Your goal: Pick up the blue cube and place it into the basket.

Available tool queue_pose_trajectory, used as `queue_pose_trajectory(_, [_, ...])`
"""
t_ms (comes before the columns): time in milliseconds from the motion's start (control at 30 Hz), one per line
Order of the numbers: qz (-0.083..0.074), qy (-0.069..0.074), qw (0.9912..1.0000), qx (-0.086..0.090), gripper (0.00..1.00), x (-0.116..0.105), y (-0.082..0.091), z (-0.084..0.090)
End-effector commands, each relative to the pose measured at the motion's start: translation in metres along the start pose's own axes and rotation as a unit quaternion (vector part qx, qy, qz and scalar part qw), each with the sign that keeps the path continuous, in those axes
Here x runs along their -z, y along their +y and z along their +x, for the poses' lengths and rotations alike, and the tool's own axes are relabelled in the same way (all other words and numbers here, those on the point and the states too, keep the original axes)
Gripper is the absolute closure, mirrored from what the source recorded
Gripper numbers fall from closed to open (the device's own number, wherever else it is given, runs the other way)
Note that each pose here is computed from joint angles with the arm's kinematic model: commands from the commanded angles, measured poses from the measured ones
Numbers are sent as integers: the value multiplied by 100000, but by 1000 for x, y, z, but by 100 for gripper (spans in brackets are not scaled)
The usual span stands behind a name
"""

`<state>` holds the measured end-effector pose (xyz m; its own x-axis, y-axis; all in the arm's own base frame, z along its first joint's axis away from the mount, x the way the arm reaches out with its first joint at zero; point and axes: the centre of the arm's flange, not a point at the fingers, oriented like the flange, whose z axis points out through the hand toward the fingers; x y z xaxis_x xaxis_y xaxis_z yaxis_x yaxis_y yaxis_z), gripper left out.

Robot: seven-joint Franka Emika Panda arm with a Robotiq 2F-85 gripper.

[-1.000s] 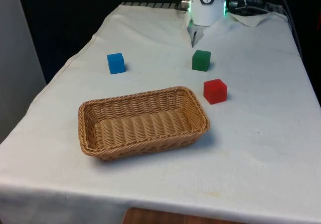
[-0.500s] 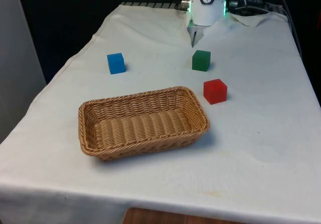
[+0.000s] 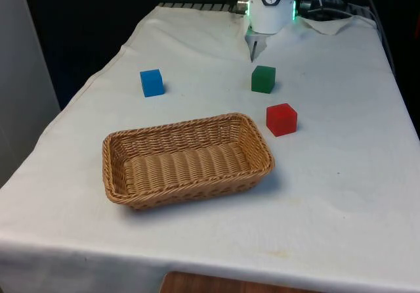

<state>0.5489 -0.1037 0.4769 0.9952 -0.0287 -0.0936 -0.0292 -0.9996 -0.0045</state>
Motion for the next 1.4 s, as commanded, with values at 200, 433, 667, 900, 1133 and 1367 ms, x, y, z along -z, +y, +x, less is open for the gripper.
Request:
queue_pose_trajectory(200, [-1587,1410,99969,-1303,0,-1,10,-1])
queue_pose_trajectory(433, [-2942,2392,99889,-2811,0,-5,17,0])
queue_pose_trajectory(667, [-3495,2612,99814,-4255,0,-8,19,2])
queue_pose_trajectory(900, [-3683,3181,99665,-6567,0,-15,27,3])
queue_pose_trajectory(1133, [-3176,3026,99615,-7592,0,-20,36,3])
queue_pose_trajectory(1367, [-2489,3072,99593,-8103,0,-28,49,2])
